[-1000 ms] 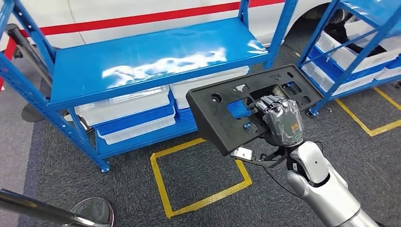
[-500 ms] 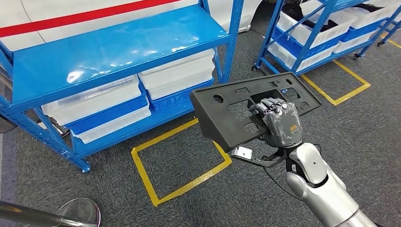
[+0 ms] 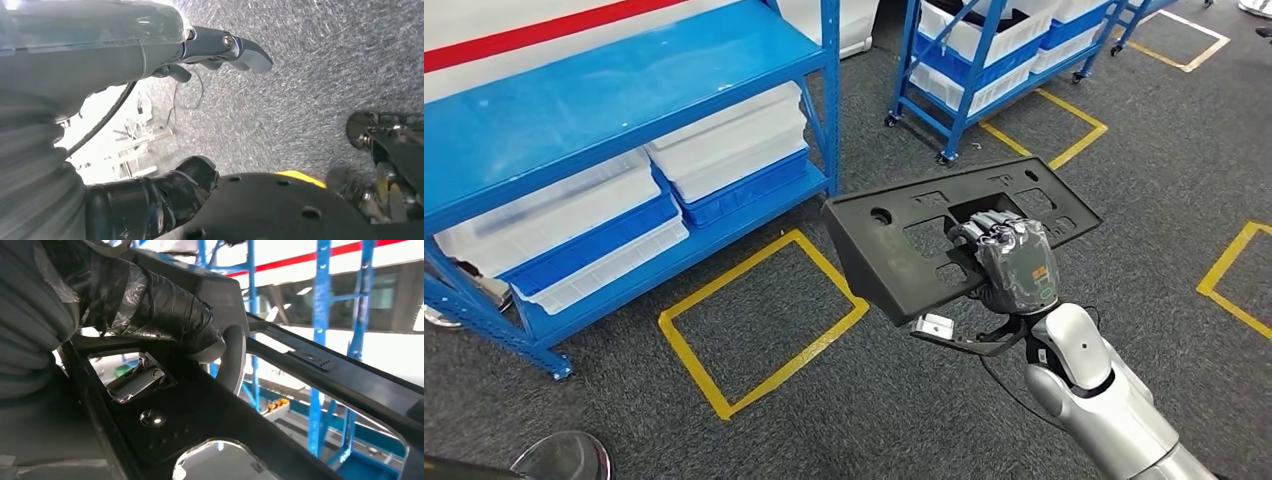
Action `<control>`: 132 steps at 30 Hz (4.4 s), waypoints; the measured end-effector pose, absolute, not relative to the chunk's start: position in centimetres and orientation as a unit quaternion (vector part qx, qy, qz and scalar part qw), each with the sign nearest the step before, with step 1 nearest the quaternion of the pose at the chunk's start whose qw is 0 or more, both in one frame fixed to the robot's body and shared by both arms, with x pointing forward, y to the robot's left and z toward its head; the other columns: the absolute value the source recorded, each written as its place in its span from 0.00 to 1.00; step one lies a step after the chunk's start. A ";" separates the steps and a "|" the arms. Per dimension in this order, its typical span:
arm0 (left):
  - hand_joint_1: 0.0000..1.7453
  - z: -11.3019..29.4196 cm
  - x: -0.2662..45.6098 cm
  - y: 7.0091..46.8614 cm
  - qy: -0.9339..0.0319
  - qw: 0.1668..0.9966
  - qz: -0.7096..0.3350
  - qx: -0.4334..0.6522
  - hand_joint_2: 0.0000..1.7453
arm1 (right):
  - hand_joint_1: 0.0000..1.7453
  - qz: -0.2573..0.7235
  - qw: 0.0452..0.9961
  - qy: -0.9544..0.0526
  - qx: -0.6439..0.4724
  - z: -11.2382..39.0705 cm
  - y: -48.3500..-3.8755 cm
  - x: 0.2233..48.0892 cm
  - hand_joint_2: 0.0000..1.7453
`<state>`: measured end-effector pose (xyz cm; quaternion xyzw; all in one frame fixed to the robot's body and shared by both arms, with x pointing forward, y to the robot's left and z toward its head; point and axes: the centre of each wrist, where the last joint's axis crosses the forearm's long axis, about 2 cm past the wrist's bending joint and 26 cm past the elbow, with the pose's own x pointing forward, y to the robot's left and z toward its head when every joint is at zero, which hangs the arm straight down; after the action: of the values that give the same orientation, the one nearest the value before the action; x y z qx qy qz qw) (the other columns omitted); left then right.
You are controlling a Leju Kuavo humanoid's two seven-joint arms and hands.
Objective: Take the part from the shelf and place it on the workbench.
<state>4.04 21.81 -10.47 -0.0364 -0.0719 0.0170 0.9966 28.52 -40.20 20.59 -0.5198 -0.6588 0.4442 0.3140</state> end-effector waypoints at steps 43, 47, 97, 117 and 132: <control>0.00 -10.3 5.1 21.5 -0.154 0.985 0.044 -0.059 1.00 | 1.00 0.439 0.282 -0.660 -0.540 24.4 -39.5 29.5 1.00; 0.00 -10.3 5.2 21.6 -0.155 0.985 0.044 -0.058 1.00 | 1.00 0.438 0.279 -0.661 -0.541 24.6 -39.5 29.5 1.00; 0.00 -10.6 4.1 22.6 -0.091 0.995 0.037 -0.034 1.00 | 1.00 0.452 0.337 -0.635 -0.528 21.5 -40.7 28.2 1.00; 0.00 -10.6 4.4 23.1 -0.126 0.990 0.052 -0.041 1.00 | 1.00 0.453 0.267 -0.619 -0.584 24.3 -37.2 26.8 1.00; 0.00 -10.6 4.7 23.2 -0.135 0.988 0.053 -0.047 1.00 | 1.00 0.427 0.261 -0.640 -0.583 26.5 -38.7 27.3 1.00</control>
<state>4.66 23.18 -10.64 -0.0471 -0.1353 0.0529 0.9883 27.34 -38.73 26.49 -0.5831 -0.6403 0.4267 0.2605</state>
